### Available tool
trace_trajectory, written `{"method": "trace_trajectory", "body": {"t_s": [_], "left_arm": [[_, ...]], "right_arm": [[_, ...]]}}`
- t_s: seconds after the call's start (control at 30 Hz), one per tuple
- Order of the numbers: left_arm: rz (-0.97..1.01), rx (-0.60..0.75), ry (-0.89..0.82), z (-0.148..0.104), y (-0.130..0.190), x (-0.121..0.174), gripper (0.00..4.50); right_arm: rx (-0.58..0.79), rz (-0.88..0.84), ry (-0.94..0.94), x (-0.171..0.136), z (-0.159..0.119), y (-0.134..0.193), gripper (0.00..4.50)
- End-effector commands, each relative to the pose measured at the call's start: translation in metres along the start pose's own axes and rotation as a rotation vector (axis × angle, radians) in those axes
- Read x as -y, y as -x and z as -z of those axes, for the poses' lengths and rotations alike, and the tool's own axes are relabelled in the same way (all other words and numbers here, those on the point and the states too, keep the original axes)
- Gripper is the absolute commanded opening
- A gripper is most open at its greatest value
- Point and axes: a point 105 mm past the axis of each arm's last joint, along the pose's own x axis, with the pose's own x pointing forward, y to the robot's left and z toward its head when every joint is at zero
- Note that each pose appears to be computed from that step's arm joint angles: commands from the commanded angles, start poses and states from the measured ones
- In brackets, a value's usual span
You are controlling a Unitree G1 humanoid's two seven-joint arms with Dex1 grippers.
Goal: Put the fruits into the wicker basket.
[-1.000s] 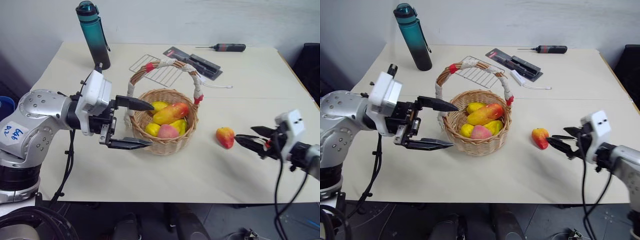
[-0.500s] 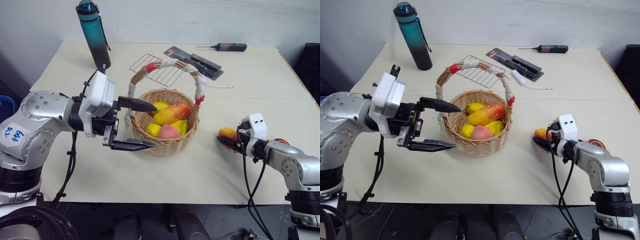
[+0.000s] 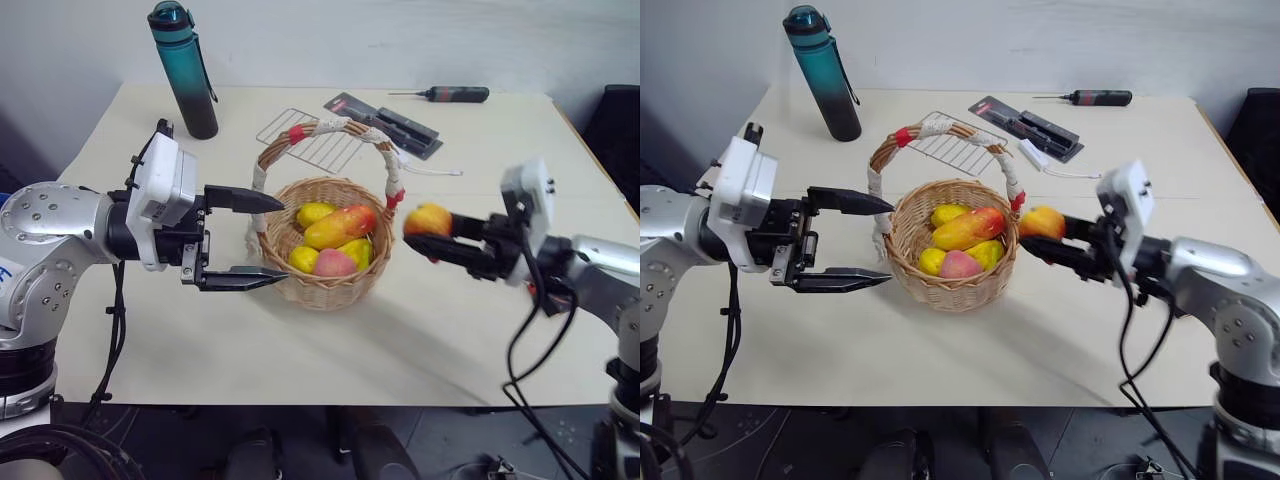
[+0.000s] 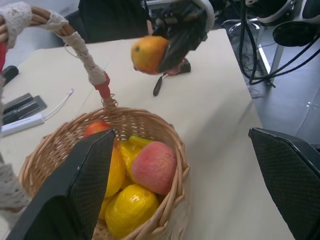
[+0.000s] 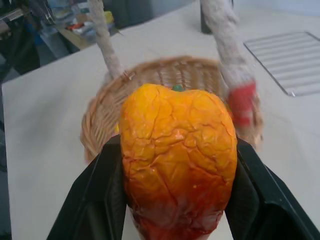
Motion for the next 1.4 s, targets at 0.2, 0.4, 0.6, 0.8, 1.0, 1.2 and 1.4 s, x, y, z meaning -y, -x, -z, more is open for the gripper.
{"method": "trace_trajectory", "body": {"t_s": [0.2,0.4,0.6,0.8,1.0,1.2,1.4], "left_arm": [[-0.013,0.017,-0.061,-0.010,0.001,0.000,4.50],[-0.024,0.019,-0.050,-0.008,0.002,0.002,4.50],[-0.046,0.014,-0.051,-0.008,0.007,-0.003,4.50],[-0.045,0.007,-0.060,-0.007,0.004,-0.004,4.50],[-0.031,0.012,-0.069,-0.010,-0.002,-0.007,4.50],[-0.030,0.005,-0.079,-0.009,0.000,-0.011,4.50],[-0.026,0.030,-0.068,-0.011,-0.002,-0.010,4.50]], "right_arm": [[-0.104,0.081,0.051,-0.005,0.019,-0.031,3.67],[-0.084,0.027,0.117,-0.018,0.012,-0.024,4.46],[-0.031,0.034,0.061,-0.007,-0.007,0.030,4.46],[0.059,0.298,-0.029,0.039,0.003,0.026,4.46],[0.133,0.416,-0.097,0.049,0.005,-0.025,4.46],[0.141,0.464,-0.089,0.047,0.010,-0.033,4.10],[0.182,0.439,-0.057,0.038,0.007,-0.025,2.31]]}}
